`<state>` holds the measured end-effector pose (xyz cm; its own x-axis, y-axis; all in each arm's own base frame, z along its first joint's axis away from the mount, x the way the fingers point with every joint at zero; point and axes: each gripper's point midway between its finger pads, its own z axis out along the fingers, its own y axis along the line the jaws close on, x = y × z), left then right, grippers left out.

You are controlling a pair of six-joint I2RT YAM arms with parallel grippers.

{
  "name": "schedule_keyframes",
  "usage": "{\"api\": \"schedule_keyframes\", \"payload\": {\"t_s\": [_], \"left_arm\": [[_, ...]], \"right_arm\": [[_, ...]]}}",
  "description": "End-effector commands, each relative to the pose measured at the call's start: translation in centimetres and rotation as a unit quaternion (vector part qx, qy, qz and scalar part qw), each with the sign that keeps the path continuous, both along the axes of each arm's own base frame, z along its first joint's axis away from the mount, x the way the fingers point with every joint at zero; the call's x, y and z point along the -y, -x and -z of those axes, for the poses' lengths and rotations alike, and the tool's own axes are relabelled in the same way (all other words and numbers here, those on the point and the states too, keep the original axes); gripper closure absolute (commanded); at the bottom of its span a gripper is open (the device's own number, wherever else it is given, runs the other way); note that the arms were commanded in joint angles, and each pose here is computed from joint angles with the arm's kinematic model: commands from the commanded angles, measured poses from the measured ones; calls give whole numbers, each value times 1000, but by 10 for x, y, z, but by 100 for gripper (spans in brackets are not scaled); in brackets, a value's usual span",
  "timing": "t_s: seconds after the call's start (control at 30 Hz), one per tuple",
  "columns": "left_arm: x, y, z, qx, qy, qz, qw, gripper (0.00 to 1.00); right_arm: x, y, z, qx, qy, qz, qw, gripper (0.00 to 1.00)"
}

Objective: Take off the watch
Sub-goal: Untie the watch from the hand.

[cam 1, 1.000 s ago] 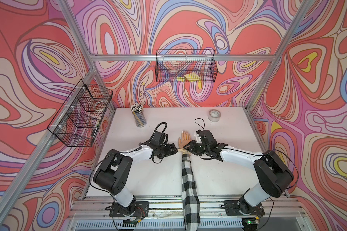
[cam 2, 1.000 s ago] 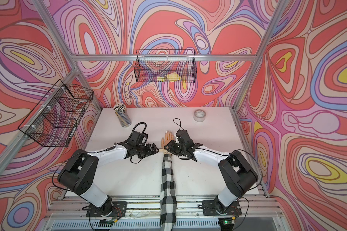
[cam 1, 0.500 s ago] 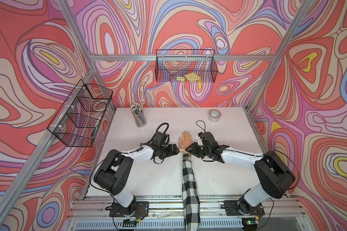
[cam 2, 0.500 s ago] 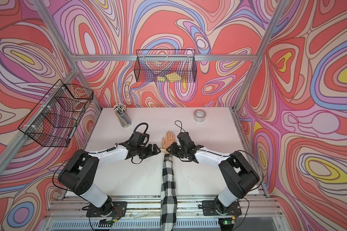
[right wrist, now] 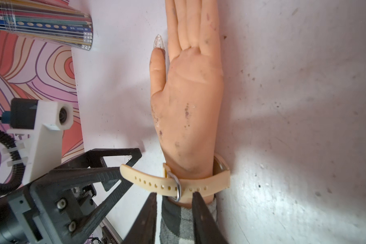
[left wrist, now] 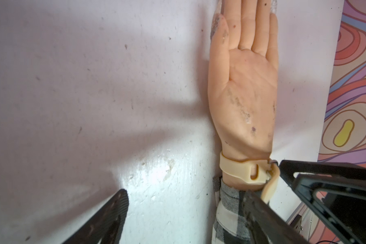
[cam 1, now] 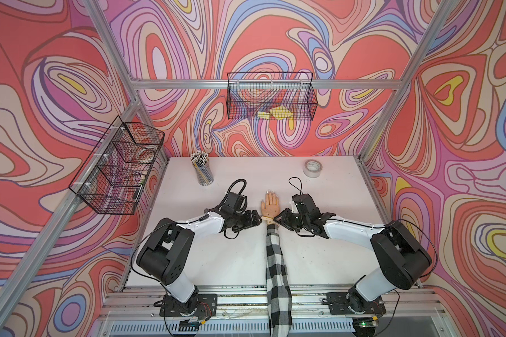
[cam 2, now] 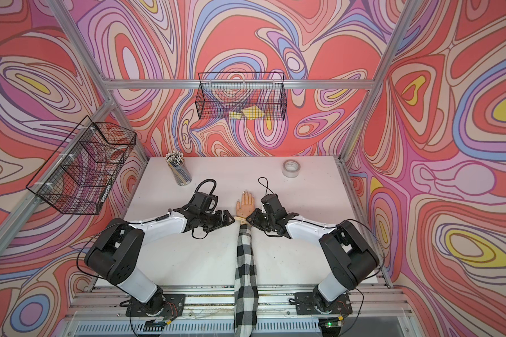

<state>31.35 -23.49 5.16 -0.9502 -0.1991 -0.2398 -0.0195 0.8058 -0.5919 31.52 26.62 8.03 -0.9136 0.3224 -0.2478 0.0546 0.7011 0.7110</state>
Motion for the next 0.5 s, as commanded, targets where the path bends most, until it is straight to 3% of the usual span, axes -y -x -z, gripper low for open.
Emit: {"api": "schedule_keyframes", "payload": {"t_s": [0.0, 0.47], "left_arm": [[4, -7, -13, 17, 5, -1, 1000, 13], [4, -9, -21, 32, 3, 6, 999, 13]], "right_arm": [[-7, -6, -4, 8, -15, -8, 1000, 70], [-28, -7, -12, -1, -72, -31, 997, 71]]}}
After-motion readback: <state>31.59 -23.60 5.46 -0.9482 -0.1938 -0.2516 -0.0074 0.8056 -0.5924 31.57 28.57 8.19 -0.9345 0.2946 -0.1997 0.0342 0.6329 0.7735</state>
